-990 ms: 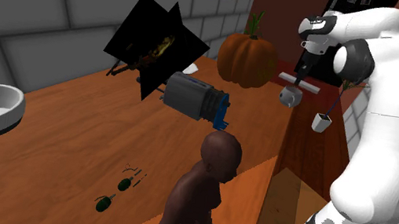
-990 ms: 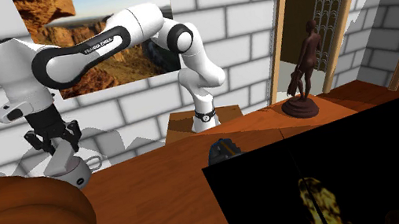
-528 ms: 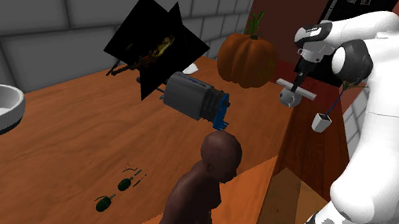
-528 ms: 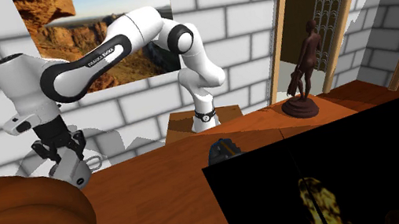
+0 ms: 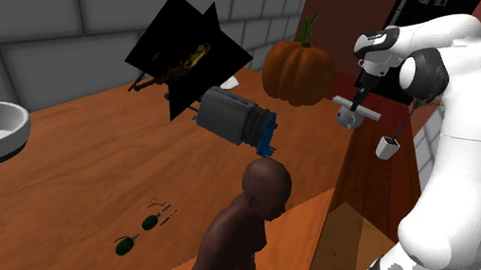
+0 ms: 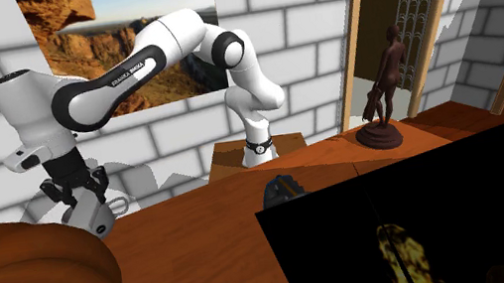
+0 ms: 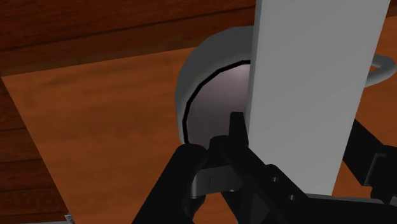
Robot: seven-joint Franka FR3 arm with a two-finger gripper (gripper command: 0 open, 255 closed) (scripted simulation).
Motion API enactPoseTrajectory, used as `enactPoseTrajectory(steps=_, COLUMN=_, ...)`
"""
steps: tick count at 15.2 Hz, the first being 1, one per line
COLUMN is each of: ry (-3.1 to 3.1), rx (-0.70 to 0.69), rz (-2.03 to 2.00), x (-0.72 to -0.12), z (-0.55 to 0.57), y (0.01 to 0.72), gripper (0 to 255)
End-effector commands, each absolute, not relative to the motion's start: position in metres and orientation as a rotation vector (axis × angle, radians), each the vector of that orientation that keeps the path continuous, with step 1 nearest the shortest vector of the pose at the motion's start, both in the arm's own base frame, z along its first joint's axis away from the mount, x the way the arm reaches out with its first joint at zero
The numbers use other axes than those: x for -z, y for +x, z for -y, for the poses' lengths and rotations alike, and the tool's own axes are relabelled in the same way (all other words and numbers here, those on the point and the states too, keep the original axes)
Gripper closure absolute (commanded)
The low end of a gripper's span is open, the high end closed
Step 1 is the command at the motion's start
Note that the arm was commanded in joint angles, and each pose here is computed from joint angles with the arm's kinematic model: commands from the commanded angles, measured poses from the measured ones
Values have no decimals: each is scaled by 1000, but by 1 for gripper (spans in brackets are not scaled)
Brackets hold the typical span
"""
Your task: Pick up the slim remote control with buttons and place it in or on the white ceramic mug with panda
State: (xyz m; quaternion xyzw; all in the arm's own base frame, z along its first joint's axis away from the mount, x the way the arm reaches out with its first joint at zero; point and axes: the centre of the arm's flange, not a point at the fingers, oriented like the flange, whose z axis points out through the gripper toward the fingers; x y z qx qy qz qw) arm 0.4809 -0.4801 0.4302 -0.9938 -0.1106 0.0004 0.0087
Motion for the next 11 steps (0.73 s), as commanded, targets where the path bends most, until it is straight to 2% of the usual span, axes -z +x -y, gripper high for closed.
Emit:
enactPoseTrajectory(steps=1, ry=-3103, rx=-5, rz=345, x=-428, z=480, y=481, gripper=0)
enactPoseTrajectory(steps=6, ry=-3103, rx=-5, rz=345, x=-428, z=480, y=481, gripper=0)
enactPoseTrajectory(steps=11, ry=-3103, rx=-5, rz=345, x=-478, z=481, y=481, gripper=0)
